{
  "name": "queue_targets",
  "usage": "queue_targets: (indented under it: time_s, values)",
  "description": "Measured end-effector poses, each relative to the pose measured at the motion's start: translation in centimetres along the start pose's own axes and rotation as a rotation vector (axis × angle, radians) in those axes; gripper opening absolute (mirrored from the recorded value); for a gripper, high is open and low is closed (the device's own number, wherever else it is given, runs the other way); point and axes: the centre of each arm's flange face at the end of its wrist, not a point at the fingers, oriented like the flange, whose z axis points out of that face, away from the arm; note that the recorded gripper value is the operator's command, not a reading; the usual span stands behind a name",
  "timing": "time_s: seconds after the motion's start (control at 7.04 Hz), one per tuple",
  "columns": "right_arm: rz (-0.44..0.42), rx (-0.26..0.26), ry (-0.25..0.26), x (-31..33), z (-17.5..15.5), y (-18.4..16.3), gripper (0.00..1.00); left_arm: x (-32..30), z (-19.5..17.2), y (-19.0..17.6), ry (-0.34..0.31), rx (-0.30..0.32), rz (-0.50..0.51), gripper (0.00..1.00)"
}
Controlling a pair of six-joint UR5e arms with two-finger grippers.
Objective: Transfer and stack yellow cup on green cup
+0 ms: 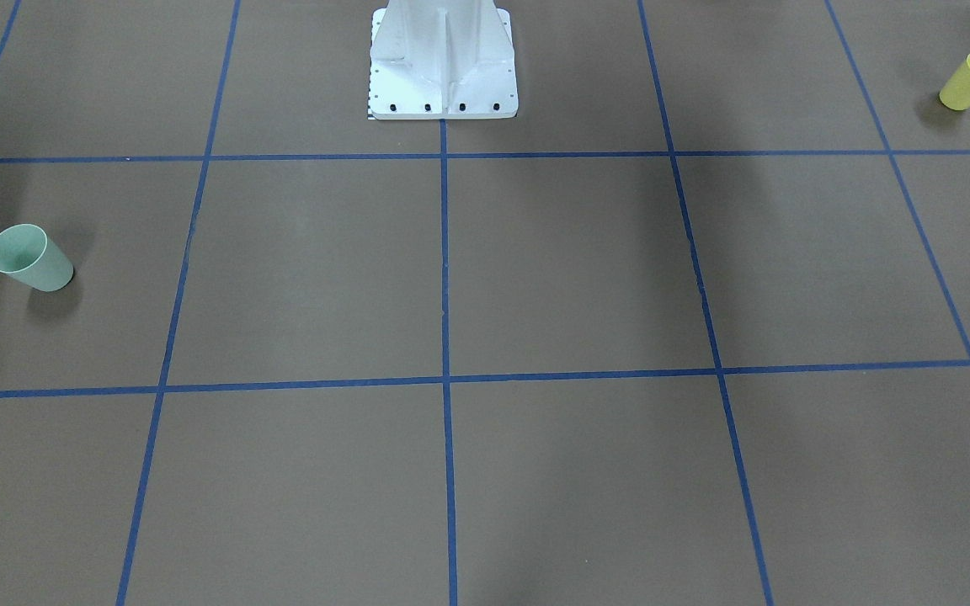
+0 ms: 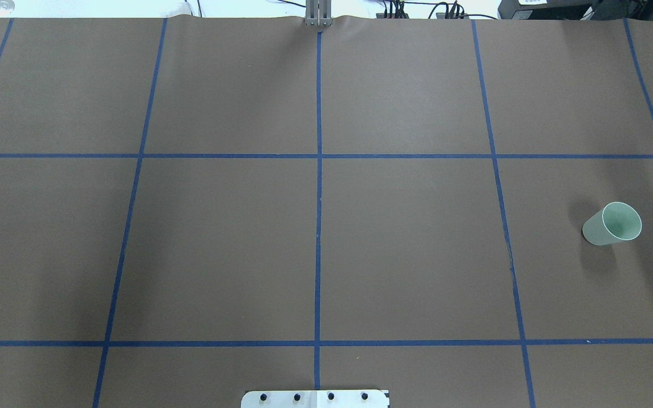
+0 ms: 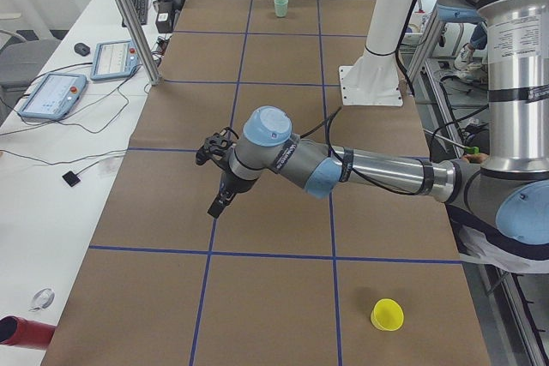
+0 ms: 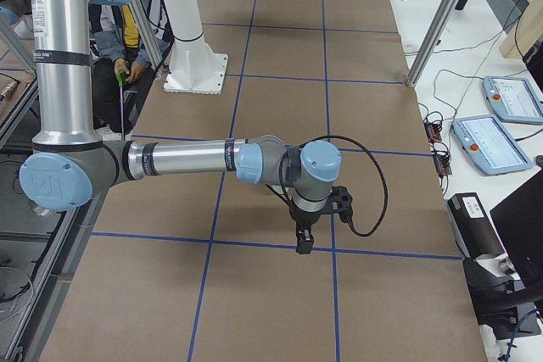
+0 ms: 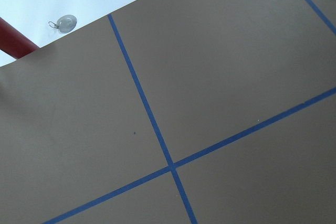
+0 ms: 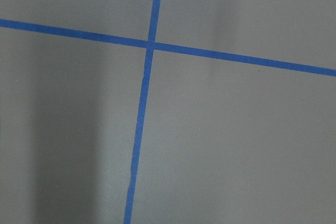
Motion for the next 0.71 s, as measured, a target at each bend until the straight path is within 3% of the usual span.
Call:
queue_targets:
  time_s: [0.28,0.71]
  values:
    - [0.002,-0.002,-0.002,0.0,0.1,0.3,1.00,0.9,-0.2,-0.5,-0.008,0.055,-0.215,1.00]
    - [0.005,-0.008,-0.002,0.2,0.4,0.6,1.00,4.4,2.5,-2.1,-0.166,0.111,-0.463,1.00]
